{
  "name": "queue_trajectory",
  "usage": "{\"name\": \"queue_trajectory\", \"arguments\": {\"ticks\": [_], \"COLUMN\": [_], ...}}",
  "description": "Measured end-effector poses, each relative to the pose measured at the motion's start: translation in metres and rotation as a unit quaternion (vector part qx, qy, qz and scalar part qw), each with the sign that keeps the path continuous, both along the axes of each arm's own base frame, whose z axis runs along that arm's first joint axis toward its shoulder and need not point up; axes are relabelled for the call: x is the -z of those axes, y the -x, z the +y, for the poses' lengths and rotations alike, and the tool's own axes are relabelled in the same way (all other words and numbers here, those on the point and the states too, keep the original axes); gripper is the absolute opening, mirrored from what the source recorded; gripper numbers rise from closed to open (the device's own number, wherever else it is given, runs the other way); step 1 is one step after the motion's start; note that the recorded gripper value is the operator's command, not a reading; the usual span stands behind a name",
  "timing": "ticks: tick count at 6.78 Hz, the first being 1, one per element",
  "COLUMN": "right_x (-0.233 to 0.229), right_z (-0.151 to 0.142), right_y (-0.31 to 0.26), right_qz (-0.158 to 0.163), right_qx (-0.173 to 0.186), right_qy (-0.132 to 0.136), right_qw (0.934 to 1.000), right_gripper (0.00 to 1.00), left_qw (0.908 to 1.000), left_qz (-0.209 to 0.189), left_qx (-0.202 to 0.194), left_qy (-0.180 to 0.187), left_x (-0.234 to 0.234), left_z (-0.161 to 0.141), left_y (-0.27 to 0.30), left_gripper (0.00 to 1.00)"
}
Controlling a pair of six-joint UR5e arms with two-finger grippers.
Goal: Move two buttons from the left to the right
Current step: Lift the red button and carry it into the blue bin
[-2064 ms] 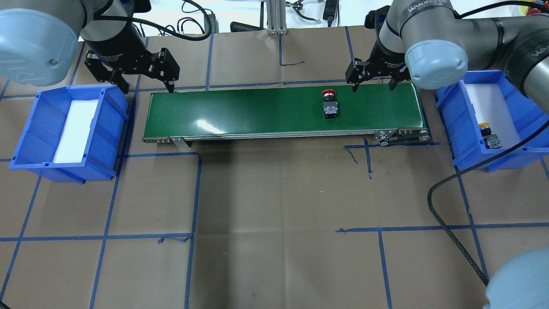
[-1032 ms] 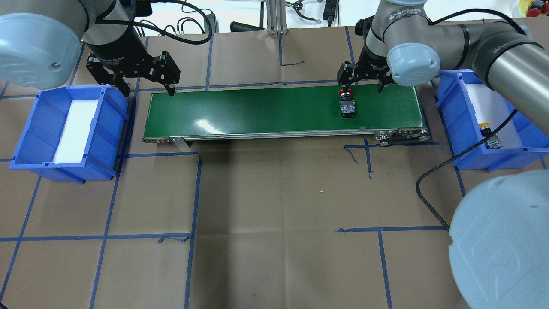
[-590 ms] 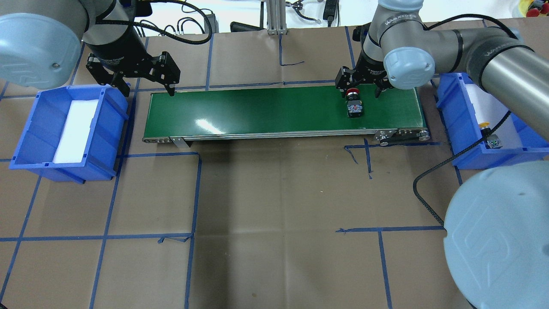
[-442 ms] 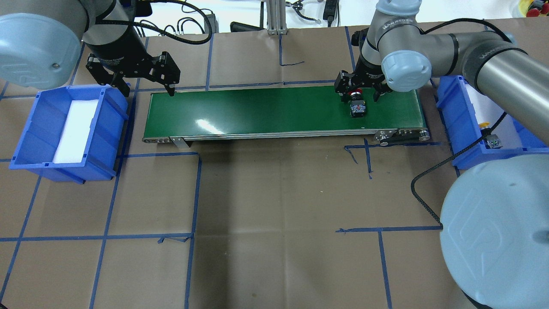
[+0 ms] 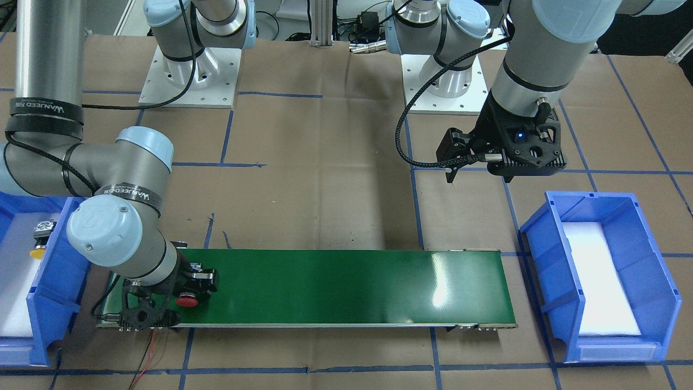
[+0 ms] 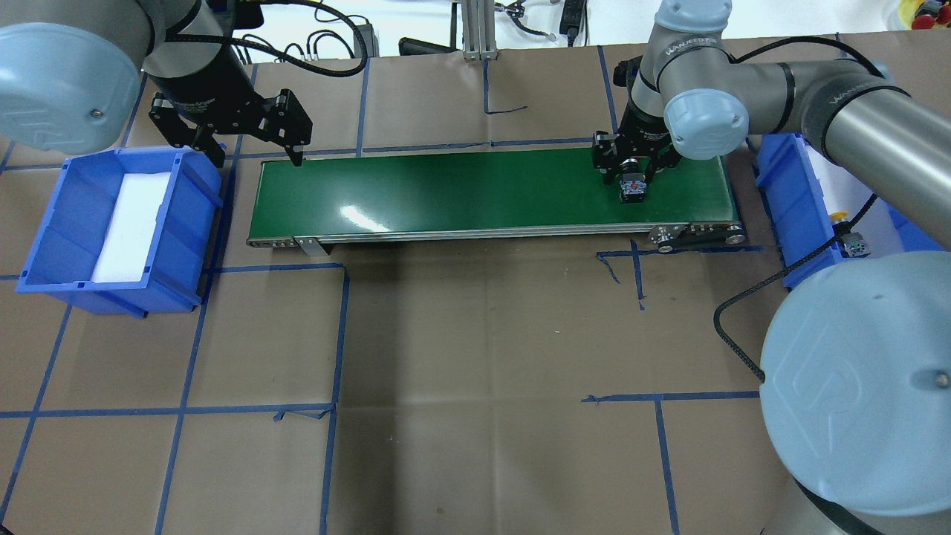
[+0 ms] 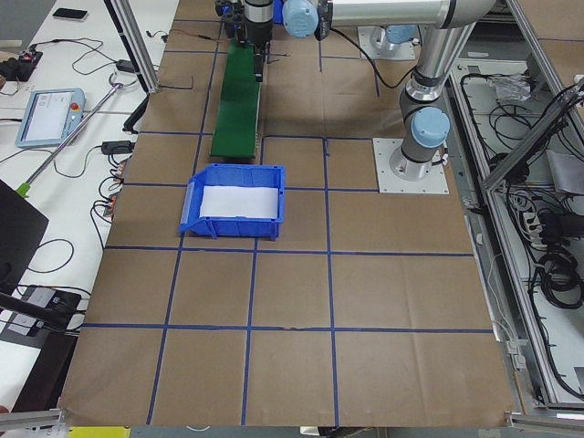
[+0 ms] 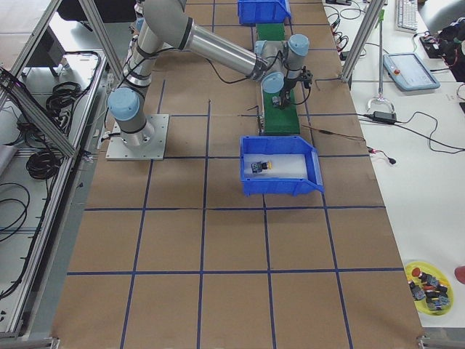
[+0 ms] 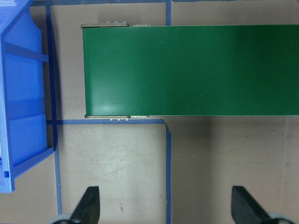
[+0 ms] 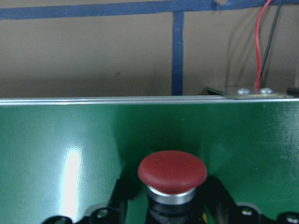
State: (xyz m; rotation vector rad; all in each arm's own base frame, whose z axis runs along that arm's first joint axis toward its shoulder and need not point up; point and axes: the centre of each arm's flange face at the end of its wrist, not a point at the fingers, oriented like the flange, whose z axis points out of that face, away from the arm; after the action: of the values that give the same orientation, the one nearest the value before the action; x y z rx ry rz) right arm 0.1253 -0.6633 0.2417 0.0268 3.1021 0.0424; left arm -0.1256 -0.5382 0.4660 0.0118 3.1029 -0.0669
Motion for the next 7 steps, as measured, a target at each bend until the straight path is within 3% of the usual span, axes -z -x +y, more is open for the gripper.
{"name": "queue_trajectory", "arguments": {"ticks": [2, 5, 7], "right_x": [-0.012, -0.109, -0.169], "right_z": [-0.004, -0.001, 0.001], "right_y": [0.034, 0.127, 0.217], "right_qz": [0.001, -0.005, -0.003], "right_qx": [0.005, 0.042, 0.008], "right_qy": [0.001, -0.025, -0.002], "right_qw": [1.0000, 0.9988, 1.0000], "right_gripper": [0.03, 0.03, 0.04], "left_qw": [1.0000, 1.0000, 0.9999], "left_qz": [0.000, 0.003, 0.015], "left_qx": [0.000, 0.001, 0.002], "left_qy": [0.000, 0.000, -0.002], "left_x": [0.000, -0.001, -0.003], "left_z": [0.000, 0.001, 0.002], "left_y": [0.000, 0.001, 0.004], "left_gripper": [1.00, 1.00, 1.00]}}
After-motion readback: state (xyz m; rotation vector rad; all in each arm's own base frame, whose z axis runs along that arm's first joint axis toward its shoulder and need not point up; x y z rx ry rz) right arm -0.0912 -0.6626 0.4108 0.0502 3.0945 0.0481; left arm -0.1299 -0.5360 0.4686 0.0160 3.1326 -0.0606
